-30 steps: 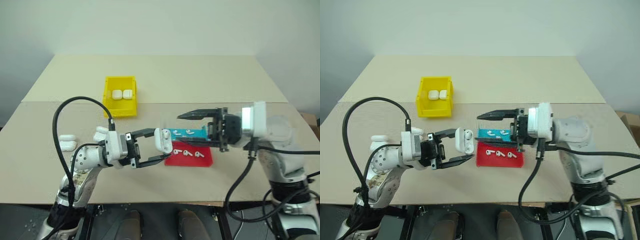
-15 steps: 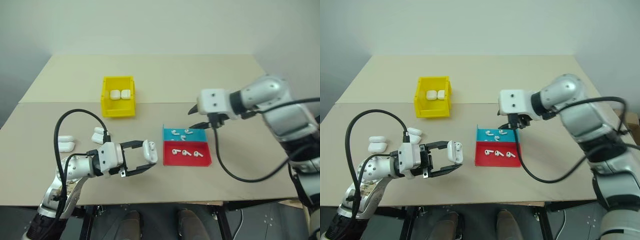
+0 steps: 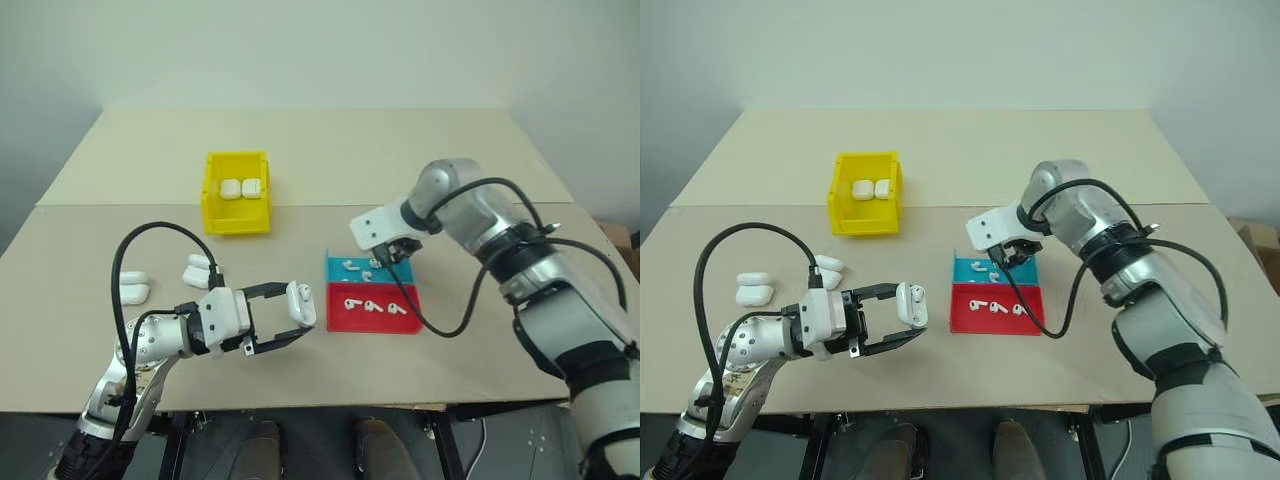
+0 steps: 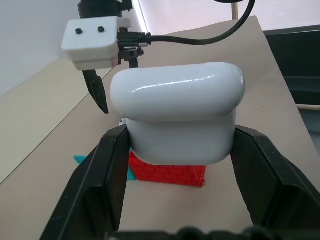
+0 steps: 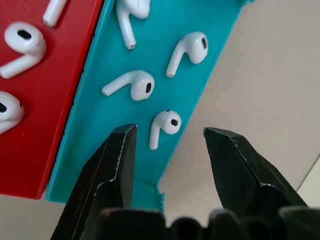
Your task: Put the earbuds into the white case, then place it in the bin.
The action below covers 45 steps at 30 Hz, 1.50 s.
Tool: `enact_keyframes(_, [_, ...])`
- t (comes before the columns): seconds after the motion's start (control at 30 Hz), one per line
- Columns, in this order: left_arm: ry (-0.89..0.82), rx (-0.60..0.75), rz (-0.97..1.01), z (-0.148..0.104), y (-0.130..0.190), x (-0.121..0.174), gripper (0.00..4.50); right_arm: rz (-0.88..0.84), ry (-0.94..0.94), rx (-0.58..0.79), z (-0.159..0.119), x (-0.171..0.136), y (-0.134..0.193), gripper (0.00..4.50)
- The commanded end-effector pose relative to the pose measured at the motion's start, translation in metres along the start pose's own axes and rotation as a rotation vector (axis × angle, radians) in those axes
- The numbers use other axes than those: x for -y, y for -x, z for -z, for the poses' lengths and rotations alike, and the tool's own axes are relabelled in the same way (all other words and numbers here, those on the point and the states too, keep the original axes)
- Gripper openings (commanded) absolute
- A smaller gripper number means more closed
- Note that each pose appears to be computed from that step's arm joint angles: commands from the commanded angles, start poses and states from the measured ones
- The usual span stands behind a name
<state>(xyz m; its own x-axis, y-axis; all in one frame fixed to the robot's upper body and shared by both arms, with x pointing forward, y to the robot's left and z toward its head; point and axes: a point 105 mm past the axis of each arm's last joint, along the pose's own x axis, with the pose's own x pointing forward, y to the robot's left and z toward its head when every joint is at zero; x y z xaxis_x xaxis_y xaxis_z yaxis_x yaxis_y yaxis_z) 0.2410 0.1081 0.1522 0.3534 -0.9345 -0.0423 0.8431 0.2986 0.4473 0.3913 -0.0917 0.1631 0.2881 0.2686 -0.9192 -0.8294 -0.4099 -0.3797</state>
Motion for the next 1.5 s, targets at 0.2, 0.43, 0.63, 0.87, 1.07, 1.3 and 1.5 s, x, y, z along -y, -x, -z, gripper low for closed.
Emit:
enact_keyframes(0.2, [-0.035,0.017,-0.014,-0.011,-0.002,0.004,2.76,0.01,-0.005,-0.022,0.003,0.013,-0.001,2.6])
enact_keyframes(0.43, [-0.036,0.009,-0.011,-0.01,-0.001,0.005,2.76,0.002,0.006,-0.008,0.003,0.014,-0.007,2.6])
enact_keyframes(0.63, [-0.042,0.009,-0.01,-0.011,-0.002,0.004,2.76,0.027,0.009,-0.006,0.003,0.018,-0.011,2.6])
enact_keyframes(0.87, [-0.044,0.002,-0.008,-0.01,-0.002,0.004,2.76,0.025,0.01,-0.009,0.005,0.017,-0.013,2.6])
enact_keyframes(1.07, [-0.046,0.004,-0.008,-0.01,-0.002,0.004,2.76,0.02,0.027,-0.002,0.005,0.016,-0.014,2.03])
enact_keyframes(1.3, [-0.05,0.001,-0.007,-0.01,-0.003,0.005,2.76,0.028,0.033,0.0,0.004,0.016,-0.015,2.03])
enact_keyframes(1.5, [-0.051,0.0,-0.008,-0.009,-0.003,0.005,2.76,0.026,0.046,0.009,0.002,0.016,-0.015,2.03])
